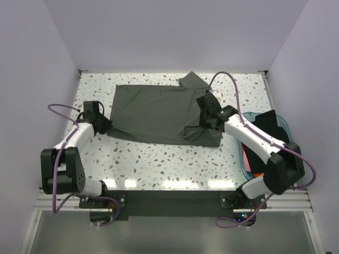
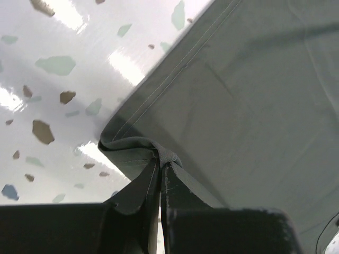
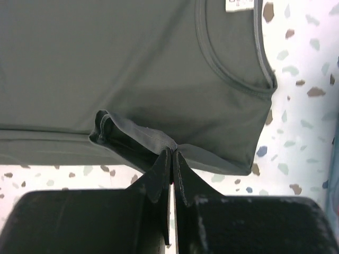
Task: Fold and stack the t-shirts
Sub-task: Fold the tshirt
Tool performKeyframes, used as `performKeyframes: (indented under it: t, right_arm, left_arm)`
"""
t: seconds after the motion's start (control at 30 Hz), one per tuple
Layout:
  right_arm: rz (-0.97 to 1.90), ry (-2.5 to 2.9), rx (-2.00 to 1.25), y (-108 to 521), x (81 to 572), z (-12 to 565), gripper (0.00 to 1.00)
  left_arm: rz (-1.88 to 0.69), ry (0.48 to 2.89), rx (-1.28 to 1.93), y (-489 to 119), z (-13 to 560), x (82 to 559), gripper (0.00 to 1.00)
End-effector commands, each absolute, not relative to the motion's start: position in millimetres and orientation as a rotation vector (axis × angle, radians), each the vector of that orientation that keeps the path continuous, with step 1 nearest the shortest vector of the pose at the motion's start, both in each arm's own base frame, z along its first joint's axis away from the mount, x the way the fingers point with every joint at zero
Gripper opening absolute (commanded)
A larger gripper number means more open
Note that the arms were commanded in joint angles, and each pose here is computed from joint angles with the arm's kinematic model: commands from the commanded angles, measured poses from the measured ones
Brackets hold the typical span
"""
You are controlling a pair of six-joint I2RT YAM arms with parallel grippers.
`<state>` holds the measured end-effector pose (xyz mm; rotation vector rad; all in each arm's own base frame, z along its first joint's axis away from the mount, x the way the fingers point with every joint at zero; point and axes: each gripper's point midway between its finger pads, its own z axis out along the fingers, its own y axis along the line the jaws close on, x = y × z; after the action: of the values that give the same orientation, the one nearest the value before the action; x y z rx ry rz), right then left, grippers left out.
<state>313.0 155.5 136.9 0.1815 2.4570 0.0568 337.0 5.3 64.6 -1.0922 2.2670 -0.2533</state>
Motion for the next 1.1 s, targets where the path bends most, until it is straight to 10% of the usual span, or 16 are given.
performKeyframes:
  t: [0.0,1.07]
  right_arm:
    - [-0.019,2.380,0.134,156.7,345.5,159.6,0.00]
    - [0.004,2.354,0.091,169.0,449.5,141.6,0.00]
  left_arm:
    - [-0.273,2.216,-1.040,8.3,80.3,368.3,0.04]
    - [-0.185,2.252,-1.073,22.6,60.6,416.5,0.05]
